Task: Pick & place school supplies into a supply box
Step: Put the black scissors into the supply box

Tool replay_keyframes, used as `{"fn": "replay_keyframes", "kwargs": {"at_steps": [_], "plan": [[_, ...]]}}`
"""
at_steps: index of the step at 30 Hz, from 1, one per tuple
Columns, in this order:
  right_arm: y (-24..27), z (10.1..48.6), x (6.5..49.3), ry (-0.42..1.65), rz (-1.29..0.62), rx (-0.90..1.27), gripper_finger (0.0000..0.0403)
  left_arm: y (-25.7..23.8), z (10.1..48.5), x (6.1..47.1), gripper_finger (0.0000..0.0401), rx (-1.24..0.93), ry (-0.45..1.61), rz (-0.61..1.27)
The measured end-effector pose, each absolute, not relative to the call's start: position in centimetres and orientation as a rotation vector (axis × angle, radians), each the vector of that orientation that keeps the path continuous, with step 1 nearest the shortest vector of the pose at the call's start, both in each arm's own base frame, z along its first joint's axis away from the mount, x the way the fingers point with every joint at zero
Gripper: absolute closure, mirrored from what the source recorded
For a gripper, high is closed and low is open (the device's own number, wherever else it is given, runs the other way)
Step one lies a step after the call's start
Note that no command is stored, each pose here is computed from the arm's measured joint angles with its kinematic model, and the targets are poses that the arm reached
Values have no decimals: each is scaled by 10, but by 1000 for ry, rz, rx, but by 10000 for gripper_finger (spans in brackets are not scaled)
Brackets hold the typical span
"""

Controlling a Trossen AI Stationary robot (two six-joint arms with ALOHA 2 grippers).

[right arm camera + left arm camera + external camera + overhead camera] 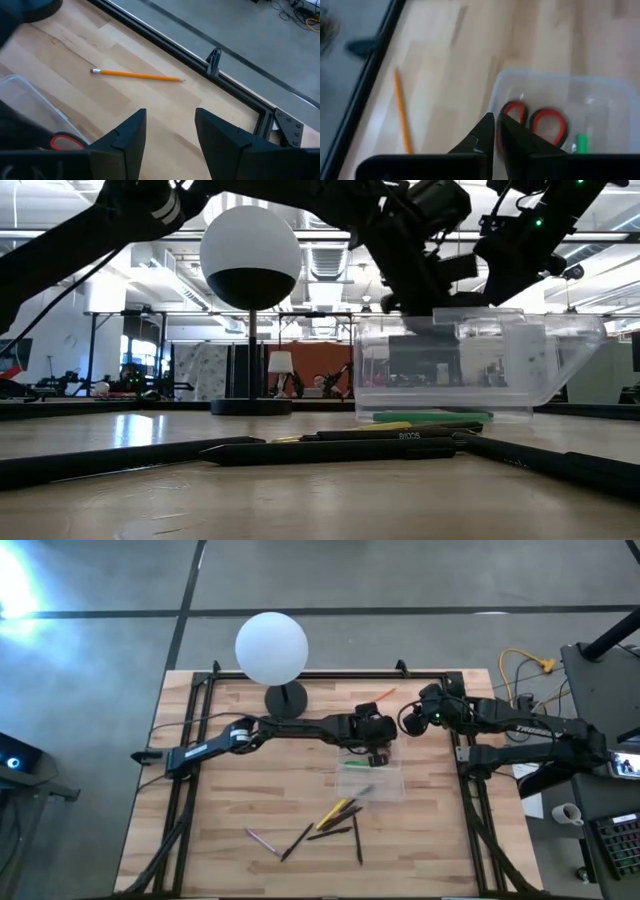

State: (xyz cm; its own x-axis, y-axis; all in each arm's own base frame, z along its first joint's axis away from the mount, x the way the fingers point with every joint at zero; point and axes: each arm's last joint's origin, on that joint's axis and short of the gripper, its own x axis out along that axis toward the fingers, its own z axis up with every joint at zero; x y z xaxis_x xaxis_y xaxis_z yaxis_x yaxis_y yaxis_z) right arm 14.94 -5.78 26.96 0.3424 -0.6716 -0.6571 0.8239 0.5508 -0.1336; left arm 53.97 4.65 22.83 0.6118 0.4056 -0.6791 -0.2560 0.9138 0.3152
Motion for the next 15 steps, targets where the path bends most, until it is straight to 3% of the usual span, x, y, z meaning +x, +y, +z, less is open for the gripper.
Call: {"fn": "replay_keyframes", "kwargs": {"at_steps": [7, 15], "plan": [[-58, 269, 150, 732, -977, 243, 243, 49, 214, 515, 373, 51, 1068, 489], [-58, 269, 150, 733, -975, 243, 243, 46, 187, 516, 372, 9, 1096, 415]]}}
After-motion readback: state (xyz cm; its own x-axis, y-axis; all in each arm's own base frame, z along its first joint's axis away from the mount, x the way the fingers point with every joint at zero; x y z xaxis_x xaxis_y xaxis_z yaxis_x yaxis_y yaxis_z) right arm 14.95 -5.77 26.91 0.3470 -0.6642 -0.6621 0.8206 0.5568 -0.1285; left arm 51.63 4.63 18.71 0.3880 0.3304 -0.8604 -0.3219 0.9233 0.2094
